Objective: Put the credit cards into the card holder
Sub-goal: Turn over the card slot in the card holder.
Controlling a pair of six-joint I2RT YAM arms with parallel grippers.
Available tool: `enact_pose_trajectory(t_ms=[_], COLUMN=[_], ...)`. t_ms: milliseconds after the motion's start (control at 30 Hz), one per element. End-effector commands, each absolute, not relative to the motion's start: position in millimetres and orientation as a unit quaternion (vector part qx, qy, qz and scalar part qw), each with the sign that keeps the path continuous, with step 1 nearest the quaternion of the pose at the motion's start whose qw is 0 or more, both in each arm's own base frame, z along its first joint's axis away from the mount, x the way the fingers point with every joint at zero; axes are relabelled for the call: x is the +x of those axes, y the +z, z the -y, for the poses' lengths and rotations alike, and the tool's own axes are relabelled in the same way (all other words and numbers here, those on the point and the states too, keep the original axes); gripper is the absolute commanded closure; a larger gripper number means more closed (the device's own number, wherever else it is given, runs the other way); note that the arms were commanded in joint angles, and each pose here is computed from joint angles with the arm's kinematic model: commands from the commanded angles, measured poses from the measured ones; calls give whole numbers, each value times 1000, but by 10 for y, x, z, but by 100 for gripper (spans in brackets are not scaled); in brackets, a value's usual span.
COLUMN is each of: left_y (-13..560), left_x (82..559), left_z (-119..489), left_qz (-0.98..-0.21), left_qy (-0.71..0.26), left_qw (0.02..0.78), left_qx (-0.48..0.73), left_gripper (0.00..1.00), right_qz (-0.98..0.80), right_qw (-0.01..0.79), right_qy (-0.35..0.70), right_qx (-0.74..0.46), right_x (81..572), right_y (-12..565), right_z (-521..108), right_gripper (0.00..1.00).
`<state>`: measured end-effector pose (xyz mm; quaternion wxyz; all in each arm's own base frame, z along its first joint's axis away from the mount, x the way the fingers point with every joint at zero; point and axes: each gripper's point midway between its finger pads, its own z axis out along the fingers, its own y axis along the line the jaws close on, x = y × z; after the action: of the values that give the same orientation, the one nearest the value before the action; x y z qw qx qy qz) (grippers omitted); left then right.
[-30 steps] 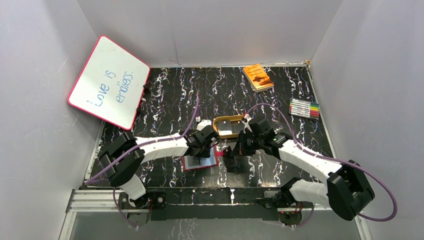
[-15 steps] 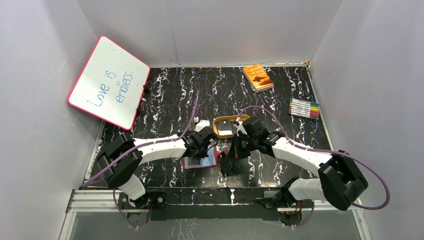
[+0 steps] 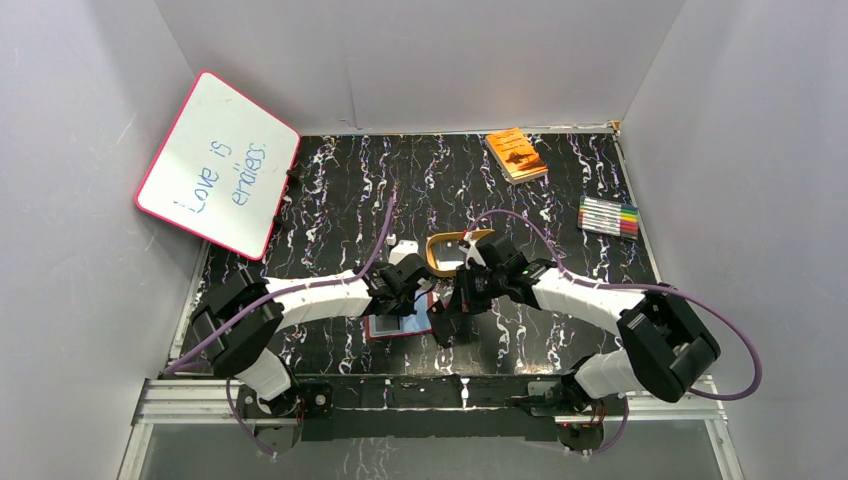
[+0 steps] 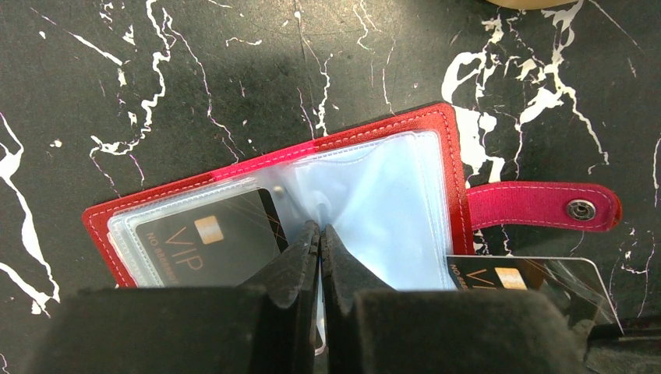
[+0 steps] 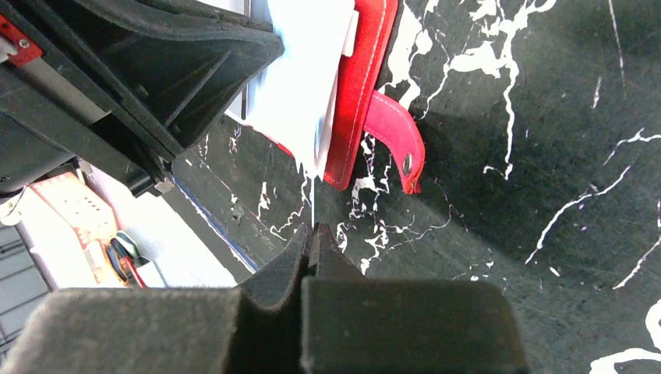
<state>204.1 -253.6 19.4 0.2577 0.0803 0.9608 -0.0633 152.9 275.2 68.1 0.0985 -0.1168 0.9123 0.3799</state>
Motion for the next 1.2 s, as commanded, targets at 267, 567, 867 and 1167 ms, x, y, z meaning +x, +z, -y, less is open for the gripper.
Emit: enact_pose_trajectory(t_ms=[267,567,867,1167], left_y=[-96,-98,-83,-71], left_x=[1745,1740,1742,1745], left_z=[2248,2235,2249,2256], left_qz=[-975,-975,-975,-975], left_qy=[-21,-21,-25,-27], left_qw=[200,201,202,204], left_qx=[94,90,88,87], left_gripper=[100,100,100,100], right_qz=[-897,-888,-899,-907], right_qw=[145,182,155,140], right_qy=[399,402,391,380], right_qx=[-121,-128,-122,-118], right_x=[1743,1855,1827,1793], right_y=[909,1128,964,836], right_z=[-2907,-2934,-2934,-2902], right_gripper=[100,100,100,100])
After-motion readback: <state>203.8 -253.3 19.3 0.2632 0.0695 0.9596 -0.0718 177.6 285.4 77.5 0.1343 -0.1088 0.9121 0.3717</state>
